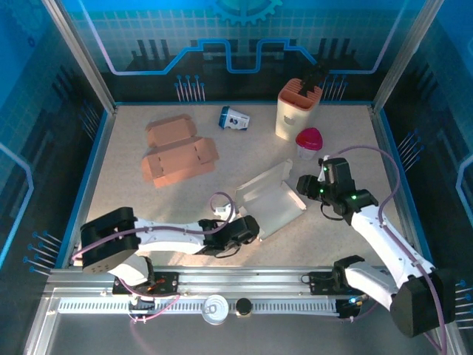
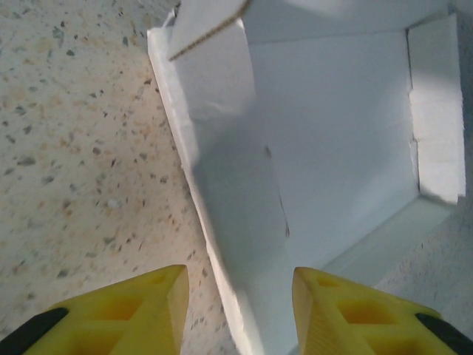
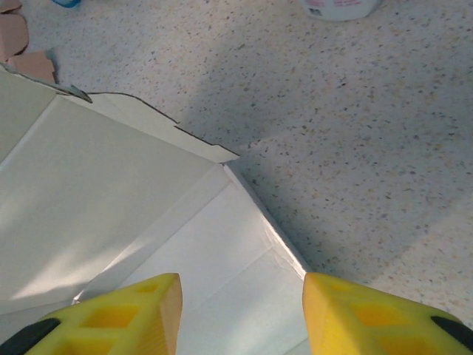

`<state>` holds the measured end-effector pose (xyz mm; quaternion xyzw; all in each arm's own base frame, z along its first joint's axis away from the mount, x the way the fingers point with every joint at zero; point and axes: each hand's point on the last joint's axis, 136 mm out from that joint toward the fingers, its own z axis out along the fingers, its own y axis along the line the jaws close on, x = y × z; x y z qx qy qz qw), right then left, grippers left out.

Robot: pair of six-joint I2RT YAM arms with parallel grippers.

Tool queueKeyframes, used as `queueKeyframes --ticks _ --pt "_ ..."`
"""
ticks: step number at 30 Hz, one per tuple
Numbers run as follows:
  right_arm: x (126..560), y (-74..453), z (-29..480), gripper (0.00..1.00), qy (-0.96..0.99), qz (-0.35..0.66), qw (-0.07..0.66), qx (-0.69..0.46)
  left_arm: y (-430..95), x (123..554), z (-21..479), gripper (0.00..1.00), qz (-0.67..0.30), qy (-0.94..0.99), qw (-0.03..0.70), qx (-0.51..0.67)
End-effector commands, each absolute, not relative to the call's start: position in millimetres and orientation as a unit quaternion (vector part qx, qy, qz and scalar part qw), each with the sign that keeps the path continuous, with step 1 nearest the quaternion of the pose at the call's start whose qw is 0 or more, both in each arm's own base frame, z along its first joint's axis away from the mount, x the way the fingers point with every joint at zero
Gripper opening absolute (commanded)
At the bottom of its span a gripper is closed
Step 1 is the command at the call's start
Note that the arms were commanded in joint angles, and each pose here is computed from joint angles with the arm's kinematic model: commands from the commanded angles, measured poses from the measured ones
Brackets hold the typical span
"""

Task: Fold the paper box

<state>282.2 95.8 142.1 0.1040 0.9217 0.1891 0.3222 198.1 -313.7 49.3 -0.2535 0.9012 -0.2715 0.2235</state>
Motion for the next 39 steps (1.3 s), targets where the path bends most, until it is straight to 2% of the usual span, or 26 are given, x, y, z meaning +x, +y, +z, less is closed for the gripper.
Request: queueKeyframes --ticks 1,4,8,11,13,16,20,28,39 --pt "283.3 99.3 145.4 0.46 0.914 0.209 0.333 0.096 -321.9 208.8 48.5 0.39 -0.276 0.896 0.217 -0.272" --pt "280.9 100.4 146.1 0.45 0.912 0.216 0.335 0.095 -321.1 215.4 40.4 0.37 -0.268 0.898 0.215 -0.277" --pt "278.5 99.7 143.4 0.44 0.913 0.215 0.332 0.097 -322.4 219.1 27.2 0.28 -0.243 0.908 0.210 -0.269" --pt "277.2 99.3 140.2 0.43 0.915 0.213 0.329 0.097 -316.3 218.2 17.7 0.11 -0.219 0.915 0.213 -0.265" --pt "276.1 98.4 137.2 0.42 0.916 0.210 0.326 0.098 -310.1 216.0 13.7 0.07 -0.198 0.921 0.212 -0.259" --pt "273.2 96.7 131.8 0.42 0.920 0.200 0.322 0.096 -296.0 212.7 12.5 0.06 -0.155 0.933 0.218 -0.241" --pt "264.4 101.0 116.7 0.39 0.933 0.187 0.296 0.087 -273.4 210.9 18.6 0.00 -0.082 0.949 0.229 -0.198" --pt "234.3 128.4 74.5 0.40 0.952 0.155 0.258 0.053 -234.2 216.6 34.8 0.00 0.080 0.963 0.237 -0.095" --pt "229.6 147.7 40.8 0.40 0.961 0.140 0.238 0.036 -232.1 232.3 32.8 0.00 0.162 0.962 0.220 -0.027"
